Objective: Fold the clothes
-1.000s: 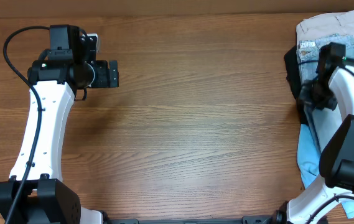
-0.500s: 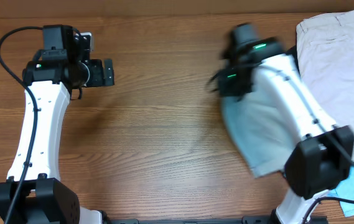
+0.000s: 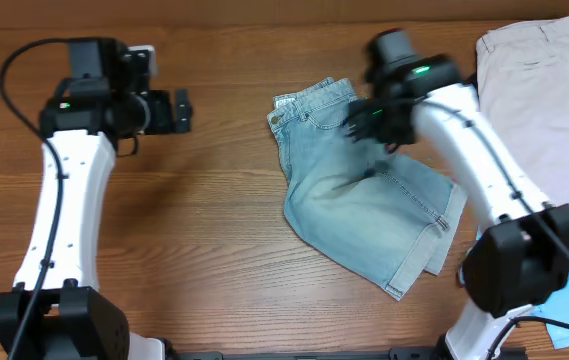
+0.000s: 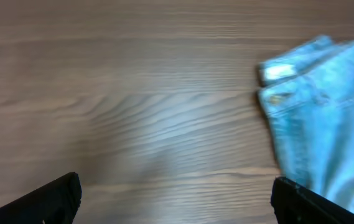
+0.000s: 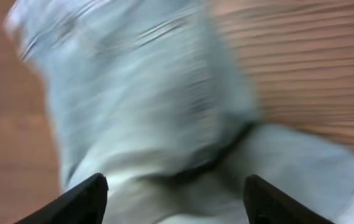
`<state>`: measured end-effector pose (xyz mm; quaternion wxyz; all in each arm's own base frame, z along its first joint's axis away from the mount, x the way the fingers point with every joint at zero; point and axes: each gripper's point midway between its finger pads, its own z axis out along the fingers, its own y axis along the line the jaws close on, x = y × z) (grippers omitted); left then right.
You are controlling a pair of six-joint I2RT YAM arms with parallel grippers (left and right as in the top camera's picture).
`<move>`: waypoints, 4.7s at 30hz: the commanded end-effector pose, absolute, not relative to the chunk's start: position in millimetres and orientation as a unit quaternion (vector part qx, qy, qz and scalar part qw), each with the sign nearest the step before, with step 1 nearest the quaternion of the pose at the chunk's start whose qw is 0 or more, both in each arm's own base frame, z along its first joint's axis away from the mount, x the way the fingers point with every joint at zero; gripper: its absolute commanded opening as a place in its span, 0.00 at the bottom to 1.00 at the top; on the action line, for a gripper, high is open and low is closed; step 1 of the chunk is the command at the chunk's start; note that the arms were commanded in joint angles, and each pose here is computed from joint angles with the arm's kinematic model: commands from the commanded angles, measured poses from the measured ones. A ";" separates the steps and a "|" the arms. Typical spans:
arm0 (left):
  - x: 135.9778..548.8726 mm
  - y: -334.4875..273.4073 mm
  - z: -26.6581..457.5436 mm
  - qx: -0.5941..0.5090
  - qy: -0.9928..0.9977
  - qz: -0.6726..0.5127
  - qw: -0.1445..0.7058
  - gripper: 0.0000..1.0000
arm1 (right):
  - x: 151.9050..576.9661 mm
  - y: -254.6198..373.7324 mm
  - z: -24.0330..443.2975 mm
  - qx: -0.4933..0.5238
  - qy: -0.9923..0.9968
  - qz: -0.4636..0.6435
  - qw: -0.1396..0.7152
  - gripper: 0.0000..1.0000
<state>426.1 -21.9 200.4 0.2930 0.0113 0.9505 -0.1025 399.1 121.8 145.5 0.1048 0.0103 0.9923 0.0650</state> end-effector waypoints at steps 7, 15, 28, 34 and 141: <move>436.6 -144.6 199.9 0.158 0.922 -0.167 0.312 1.00 | 423.4 67.2 168.6 -0.017 0.977 0.145 0.152 0.75; 423.1 -253.9 160.4 0.292 0.884 -0.219 0.292 1.00 | 424.5 29.1 153.2 0.039 0.978 0.141 0.147 0.76; 393.0 -260.0 54.0 0.328 0.928 -0.061 0.168 1.00 | 419.4 -0.6 152.3 0.083 0.976 0.147 0.138 0.76; 394.0 -242.5 9.6 0.314 0.941 -0.036 0.123 1.00 | 417.1 -0.2 151.5 0.084 0.976 0.147 0.133 0.76; 357.7 -223.6 59.8 0.203 0.978 0.039 0.002 0.04 | 429.2 -27.5 153.5 0.146 0.968 0.127 0.159 0.77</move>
